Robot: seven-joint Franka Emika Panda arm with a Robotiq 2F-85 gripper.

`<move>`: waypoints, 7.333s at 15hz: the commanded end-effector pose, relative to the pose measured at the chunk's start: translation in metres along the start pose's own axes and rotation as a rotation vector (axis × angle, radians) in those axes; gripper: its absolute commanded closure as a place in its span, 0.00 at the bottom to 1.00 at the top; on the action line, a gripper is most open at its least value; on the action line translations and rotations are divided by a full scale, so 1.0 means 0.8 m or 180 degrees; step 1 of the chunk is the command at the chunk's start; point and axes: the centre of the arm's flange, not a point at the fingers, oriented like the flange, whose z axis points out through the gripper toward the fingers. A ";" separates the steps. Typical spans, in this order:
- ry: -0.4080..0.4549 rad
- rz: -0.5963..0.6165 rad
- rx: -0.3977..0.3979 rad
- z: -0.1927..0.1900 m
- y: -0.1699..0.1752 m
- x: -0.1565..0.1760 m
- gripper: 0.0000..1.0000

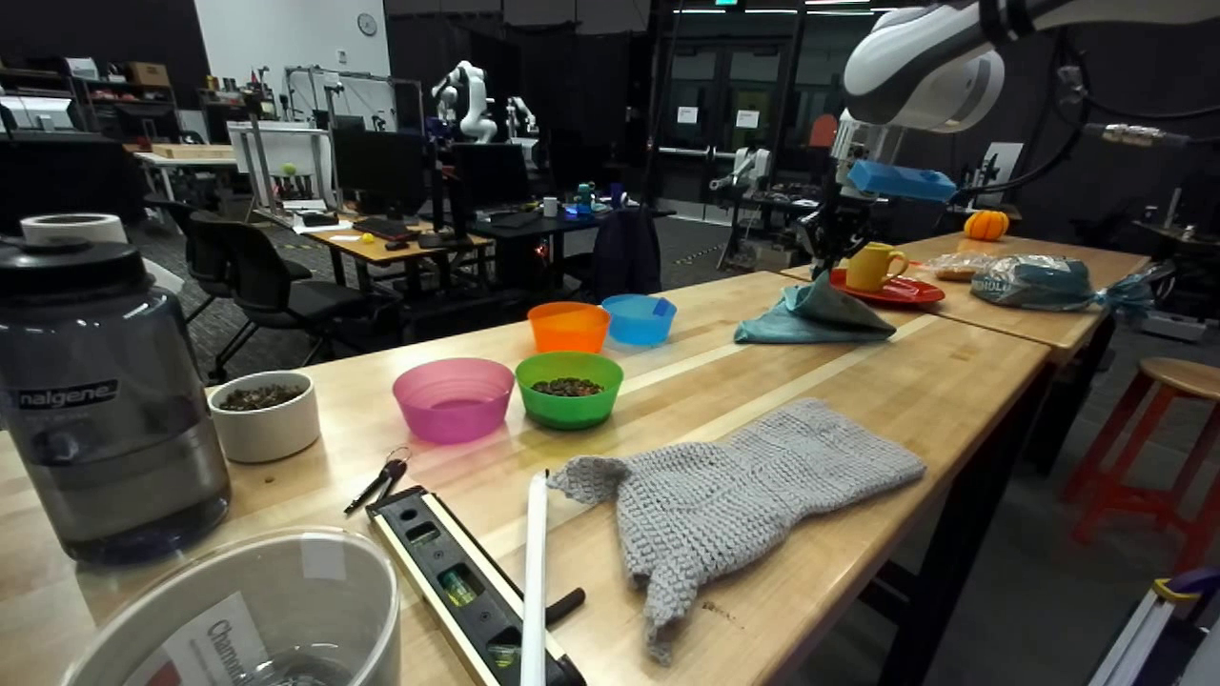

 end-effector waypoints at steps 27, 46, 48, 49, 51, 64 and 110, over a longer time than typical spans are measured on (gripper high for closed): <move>0.0167 -0.1023 -0.0070 0.064 -0.154 -0.072 0.68; 0.0440 -0.0727 -0.0037 0.001 -0.064 -0.040 0.00; 0.0418 -0.0669 -0.0083 0.001 -0.039 -0.028 0.00; 0.0405 -0.0673 -0.0105 0.002 -0.026 -0.023 0.00; 0.0378 -0.0713 -0.0140 0.003 -0.005 -0.018 0.00; 0.0464 -0.1510 -0.0515 0.018 0.014 0.016 0.00; -0.0296 -0.1290 -0.0446 0.115 0.098 -0.002 1.00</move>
